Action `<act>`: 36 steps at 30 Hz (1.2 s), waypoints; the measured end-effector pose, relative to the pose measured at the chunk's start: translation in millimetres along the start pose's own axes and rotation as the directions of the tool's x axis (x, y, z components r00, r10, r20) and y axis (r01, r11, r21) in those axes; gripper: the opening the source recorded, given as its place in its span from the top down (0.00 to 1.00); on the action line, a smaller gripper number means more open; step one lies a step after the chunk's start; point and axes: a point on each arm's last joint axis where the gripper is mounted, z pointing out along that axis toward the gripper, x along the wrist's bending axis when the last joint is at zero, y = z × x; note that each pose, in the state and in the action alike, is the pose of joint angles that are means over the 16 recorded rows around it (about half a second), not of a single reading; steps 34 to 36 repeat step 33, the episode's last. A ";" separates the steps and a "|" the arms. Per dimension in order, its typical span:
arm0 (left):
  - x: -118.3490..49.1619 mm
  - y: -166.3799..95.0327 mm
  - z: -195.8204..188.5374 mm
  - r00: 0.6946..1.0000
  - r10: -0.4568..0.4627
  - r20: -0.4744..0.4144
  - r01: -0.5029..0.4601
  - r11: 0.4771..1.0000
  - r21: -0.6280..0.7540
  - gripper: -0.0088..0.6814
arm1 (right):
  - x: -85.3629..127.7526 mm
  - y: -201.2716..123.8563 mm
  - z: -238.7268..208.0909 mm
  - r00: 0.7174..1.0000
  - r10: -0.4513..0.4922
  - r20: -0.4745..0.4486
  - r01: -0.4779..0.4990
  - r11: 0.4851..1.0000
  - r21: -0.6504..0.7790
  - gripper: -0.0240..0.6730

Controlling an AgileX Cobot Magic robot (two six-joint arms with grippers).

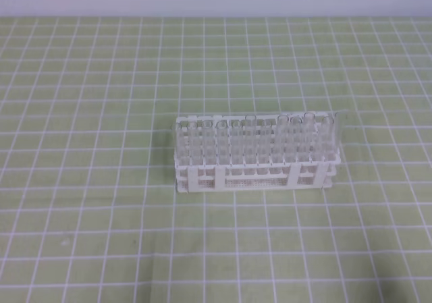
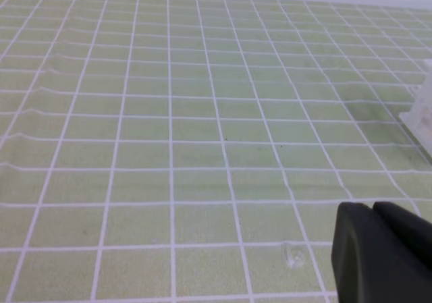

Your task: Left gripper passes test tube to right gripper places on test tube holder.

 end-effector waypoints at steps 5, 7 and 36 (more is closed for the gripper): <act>0.0 -0.2 -0.1 1.000 0.002 0.000 -0.002 1.000 -0.001 0.99 | 0.0 0.0 0.0 1.000 0.000 0.000 0.000 1.000 0.000 0.99; 0.0 -0.2 -0.1 1.000 0.002 0.000 -0.002 1.000 -0.001 0.99 | 0.0 0.0 0.0 1.000 0.000 0.000 0.000 1.000 0.000 0.99; 0.0 -0.6 -0.3 1.000 0.003 0.002 -0.003 1.000 -0.010 0.99 | 0.0 0.0 0.0 1.000 0.000 0.000 0.000 1.000 0.000 0.99</act>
